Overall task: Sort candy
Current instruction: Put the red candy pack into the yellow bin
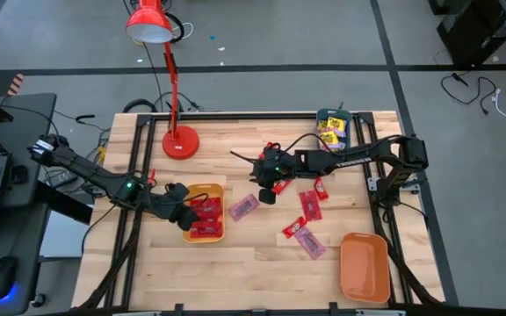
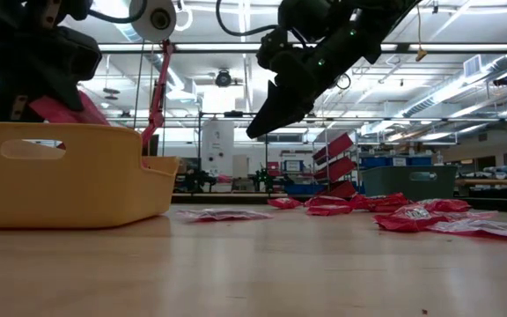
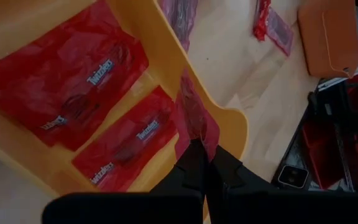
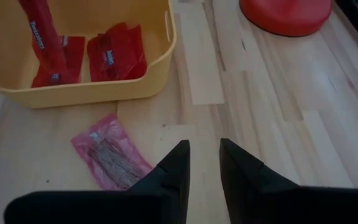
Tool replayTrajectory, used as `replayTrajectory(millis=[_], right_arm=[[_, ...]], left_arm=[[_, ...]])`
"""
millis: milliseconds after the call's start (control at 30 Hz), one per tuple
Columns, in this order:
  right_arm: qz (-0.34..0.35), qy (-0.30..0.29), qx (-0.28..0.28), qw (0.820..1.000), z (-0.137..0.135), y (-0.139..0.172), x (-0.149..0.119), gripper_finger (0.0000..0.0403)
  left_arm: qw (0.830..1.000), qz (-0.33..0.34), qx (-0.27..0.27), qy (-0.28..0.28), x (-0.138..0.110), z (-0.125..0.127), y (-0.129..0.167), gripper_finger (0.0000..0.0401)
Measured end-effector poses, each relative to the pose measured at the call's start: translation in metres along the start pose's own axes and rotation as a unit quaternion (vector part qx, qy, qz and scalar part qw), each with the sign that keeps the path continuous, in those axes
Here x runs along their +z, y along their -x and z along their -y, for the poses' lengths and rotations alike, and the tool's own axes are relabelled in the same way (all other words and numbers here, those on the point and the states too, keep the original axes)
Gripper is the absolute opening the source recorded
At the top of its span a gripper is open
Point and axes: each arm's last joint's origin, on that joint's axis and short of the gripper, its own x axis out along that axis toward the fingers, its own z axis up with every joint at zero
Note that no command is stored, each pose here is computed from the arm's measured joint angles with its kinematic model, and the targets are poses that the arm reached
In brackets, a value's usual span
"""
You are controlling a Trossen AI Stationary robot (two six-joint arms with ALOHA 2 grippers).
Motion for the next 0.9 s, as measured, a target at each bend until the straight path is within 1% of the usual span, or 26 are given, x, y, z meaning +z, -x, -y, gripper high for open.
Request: replayTrajectory(millis=[633,900], right_arm=[[0.01,0.0,0.0,1.0,-0.0001,0.0,0.002,0.0074],[0.01,0.0,0.0,1.0,-0.0001,0.0,0.002,0.0074]], left_arm=[[1.0,0.005,0.003,-0.008,0.0002,-0.0004,0.0001,0.0002],[1.0,0.004,0.005,-0.015,0.0002,-0.0007,0.0001,0.0036]])
